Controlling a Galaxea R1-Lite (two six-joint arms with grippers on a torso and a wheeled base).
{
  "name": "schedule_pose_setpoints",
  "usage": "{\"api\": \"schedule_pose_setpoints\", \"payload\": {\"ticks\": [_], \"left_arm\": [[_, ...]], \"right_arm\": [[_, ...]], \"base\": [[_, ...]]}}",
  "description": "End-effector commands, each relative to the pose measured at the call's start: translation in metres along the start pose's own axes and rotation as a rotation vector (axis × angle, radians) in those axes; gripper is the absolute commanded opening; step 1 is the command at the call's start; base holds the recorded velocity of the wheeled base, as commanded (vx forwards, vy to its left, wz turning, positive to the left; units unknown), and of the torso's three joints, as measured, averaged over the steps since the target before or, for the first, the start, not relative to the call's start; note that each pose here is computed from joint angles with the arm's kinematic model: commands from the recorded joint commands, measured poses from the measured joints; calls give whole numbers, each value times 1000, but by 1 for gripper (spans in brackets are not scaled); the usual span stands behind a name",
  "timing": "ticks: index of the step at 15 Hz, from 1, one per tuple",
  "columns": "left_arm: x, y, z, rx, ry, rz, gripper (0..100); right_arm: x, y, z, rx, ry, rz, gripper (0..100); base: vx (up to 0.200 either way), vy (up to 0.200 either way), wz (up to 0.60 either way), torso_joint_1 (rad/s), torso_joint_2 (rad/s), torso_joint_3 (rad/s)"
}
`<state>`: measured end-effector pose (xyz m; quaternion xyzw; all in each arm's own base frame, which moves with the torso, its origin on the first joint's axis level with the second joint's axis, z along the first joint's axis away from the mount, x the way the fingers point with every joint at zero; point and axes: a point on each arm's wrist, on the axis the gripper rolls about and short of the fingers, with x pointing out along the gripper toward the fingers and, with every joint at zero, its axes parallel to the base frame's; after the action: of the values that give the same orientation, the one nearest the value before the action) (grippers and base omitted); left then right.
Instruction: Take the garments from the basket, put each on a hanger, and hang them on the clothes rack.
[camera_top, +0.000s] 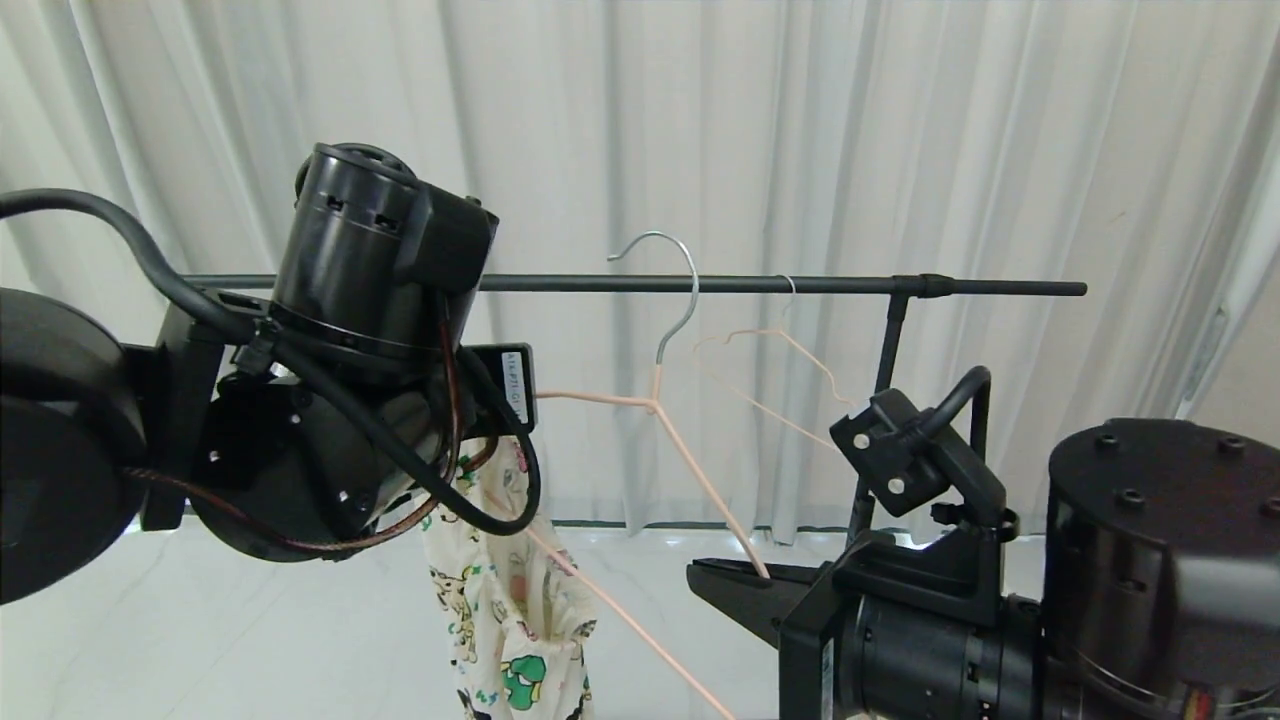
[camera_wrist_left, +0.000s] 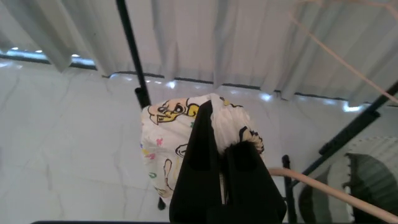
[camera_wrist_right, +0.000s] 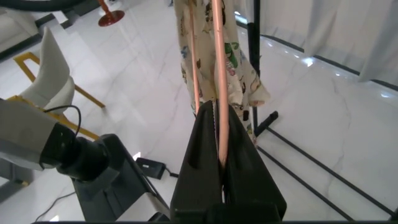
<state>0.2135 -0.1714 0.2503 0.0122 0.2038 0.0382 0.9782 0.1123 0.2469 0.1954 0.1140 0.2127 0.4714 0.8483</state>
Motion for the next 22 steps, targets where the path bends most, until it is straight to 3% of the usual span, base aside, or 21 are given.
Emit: {"api": "schedule_pose_setpoints", "payload": {"ticks": [1,5,8,15,16,22], "left_arm": [[-14,-7,2,3,-19,-53,0],[-28,-17,10,-7,-51,-118,0],[-38,-25,9,13,-46,-195,0],[-36,-23,9,2,-60,-189,0],[-36,-23,9,2,-60,-189,100],[-41,-18,12,1,-74,-191,100]], "right_arm": [[6,-1,-3,-1,13,-6,0],[23,-1,-7,-2,28,-32,0],[43,2,-3,-3,-16,-50,0],[46,1,-2,-2,-58,-101,0],[44,1,-1,-5,-71,-97,0],[36,-3,6,-43,-121,-112,0]], "base": [[0,0,0,0,0,0],[0,0,0,0,0,0],[0,0,0,0,0,0],[0,0,0,0,0,0],[0,0,0,0,0,0],[0,0,0,0,0,0]]}}
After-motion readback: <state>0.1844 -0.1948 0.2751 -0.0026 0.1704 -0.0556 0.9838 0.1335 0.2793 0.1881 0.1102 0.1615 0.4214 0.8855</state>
